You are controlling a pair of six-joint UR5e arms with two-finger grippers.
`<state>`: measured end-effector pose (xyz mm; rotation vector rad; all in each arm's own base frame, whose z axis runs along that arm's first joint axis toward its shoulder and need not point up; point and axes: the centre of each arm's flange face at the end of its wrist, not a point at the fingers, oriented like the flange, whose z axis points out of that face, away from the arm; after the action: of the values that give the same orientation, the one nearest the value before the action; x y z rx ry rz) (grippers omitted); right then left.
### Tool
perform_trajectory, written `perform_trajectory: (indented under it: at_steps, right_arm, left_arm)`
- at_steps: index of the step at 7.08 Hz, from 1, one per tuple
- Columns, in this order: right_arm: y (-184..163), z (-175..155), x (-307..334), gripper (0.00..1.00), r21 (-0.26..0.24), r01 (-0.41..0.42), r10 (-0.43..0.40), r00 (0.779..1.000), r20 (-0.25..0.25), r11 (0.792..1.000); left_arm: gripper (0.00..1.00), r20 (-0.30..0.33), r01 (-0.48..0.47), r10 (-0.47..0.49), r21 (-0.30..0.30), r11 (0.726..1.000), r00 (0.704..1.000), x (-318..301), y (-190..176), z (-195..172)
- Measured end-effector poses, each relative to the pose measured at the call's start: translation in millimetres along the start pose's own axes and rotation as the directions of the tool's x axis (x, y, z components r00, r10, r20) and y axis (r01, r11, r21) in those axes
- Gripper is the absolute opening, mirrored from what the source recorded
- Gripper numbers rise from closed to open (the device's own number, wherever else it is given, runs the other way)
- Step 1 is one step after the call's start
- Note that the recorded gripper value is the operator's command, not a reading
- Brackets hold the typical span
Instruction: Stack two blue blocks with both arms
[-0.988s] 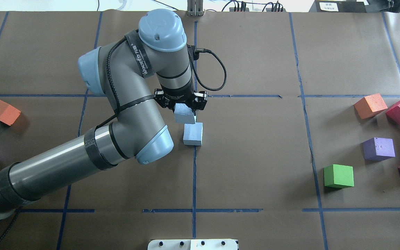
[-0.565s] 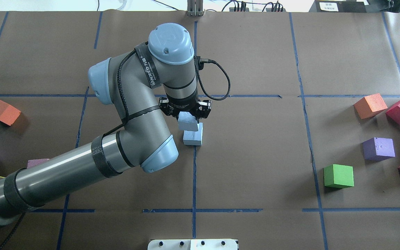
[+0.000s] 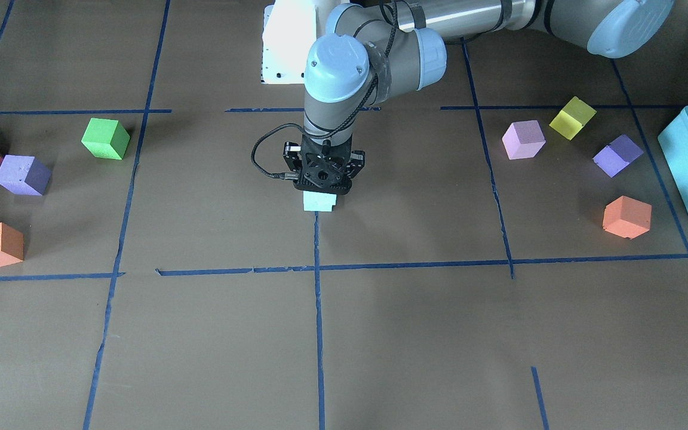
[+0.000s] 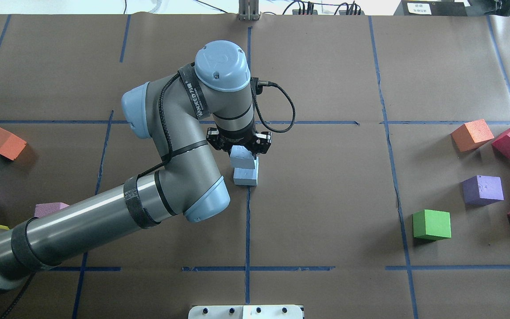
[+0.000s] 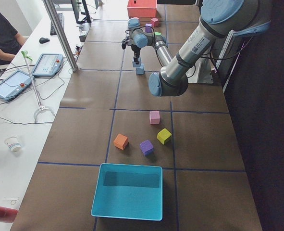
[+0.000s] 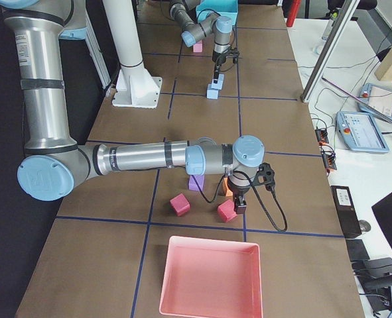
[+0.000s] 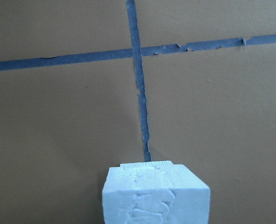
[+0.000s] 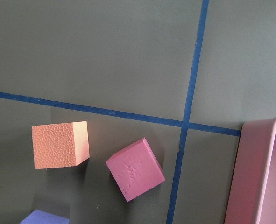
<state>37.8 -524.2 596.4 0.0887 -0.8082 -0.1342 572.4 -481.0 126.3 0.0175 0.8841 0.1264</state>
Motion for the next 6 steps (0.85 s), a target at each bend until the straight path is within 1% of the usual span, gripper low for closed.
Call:
perform_trajectory:
  at_steps: [6]
  right_arm:
    - [-2.6, -1.8, -1.5, 1.00, 0.004, 0.004, -0.004, 1.000, -0.002, 1.000]
  left_arm:
    - [0.12, -0.007, -0.002, 0.002, 0.003, 1.000, 1.000, -0.3, 1.8, -0.9]
